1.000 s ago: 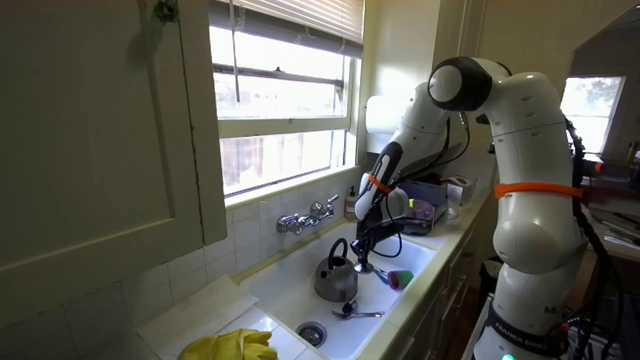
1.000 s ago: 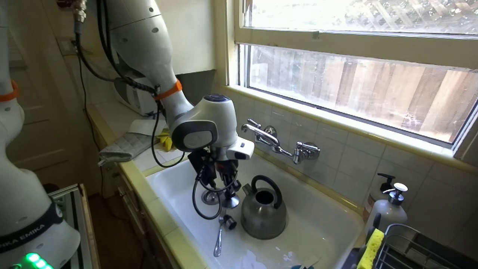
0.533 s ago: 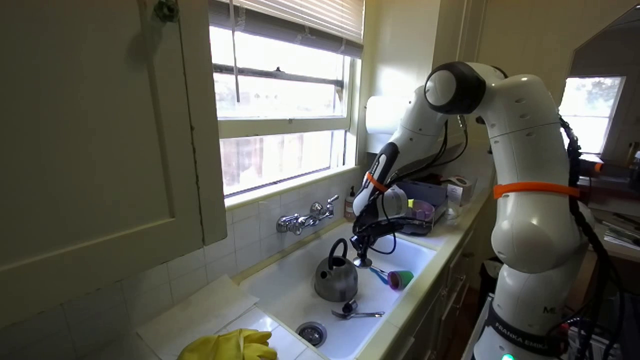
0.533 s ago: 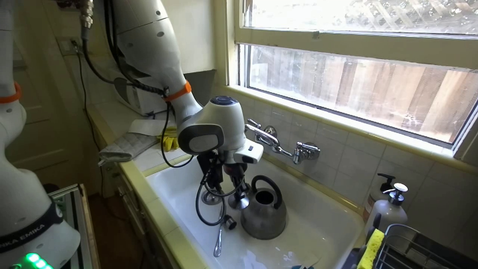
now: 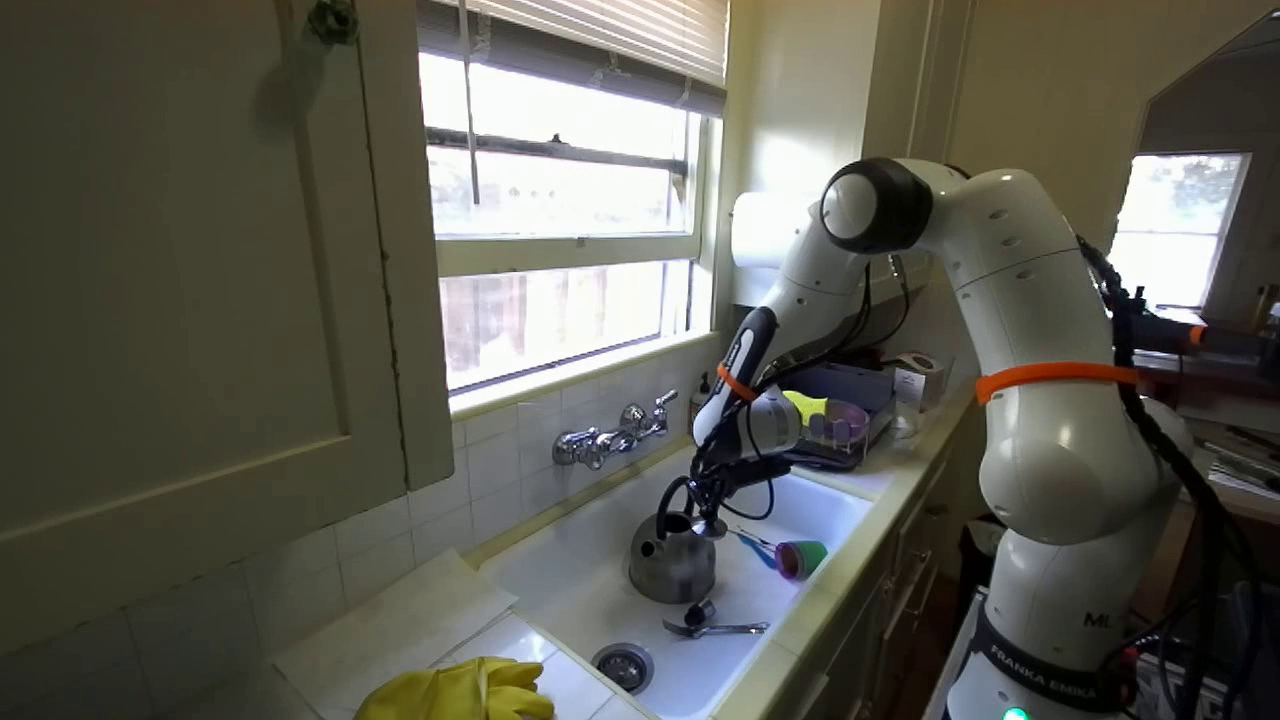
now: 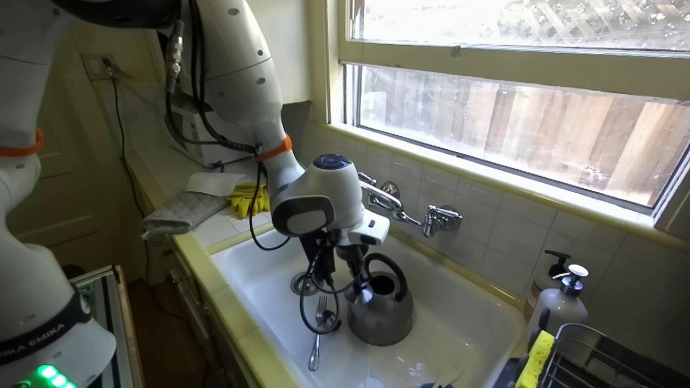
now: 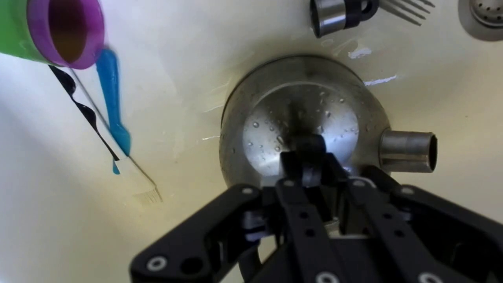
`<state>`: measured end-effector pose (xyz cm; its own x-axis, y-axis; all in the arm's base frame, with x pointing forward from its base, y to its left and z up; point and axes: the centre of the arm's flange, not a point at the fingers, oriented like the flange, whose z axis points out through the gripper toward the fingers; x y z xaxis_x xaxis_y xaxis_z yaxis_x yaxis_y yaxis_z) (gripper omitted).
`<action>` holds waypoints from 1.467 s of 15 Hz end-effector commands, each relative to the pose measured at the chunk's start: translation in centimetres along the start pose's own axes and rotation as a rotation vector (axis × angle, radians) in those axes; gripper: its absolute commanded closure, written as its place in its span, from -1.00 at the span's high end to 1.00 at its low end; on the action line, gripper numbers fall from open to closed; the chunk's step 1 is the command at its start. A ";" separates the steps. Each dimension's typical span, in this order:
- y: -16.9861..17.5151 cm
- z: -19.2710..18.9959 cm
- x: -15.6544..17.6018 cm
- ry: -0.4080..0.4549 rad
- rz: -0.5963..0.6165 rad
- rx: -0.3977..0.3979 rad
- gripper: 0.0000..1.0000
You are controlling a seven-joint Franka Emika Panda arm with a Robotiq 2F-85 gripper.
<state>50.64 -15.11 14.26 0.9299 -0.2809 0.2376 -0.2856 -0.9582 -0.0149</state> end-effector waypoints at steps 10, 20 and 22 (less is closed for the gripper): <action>-1.4 4.5 3.0 0.124 0.060 0.059 -0.90; -1.9 4.7 3.4 0.136 0.071 0.062 -0.90; -1.9 4.9 3.3 0.137 0.073 0.061 -0.83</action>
<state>54.74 -14.50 11.57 0.8840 -0.3228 0.3382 -0.3146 -0.9458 -0.0805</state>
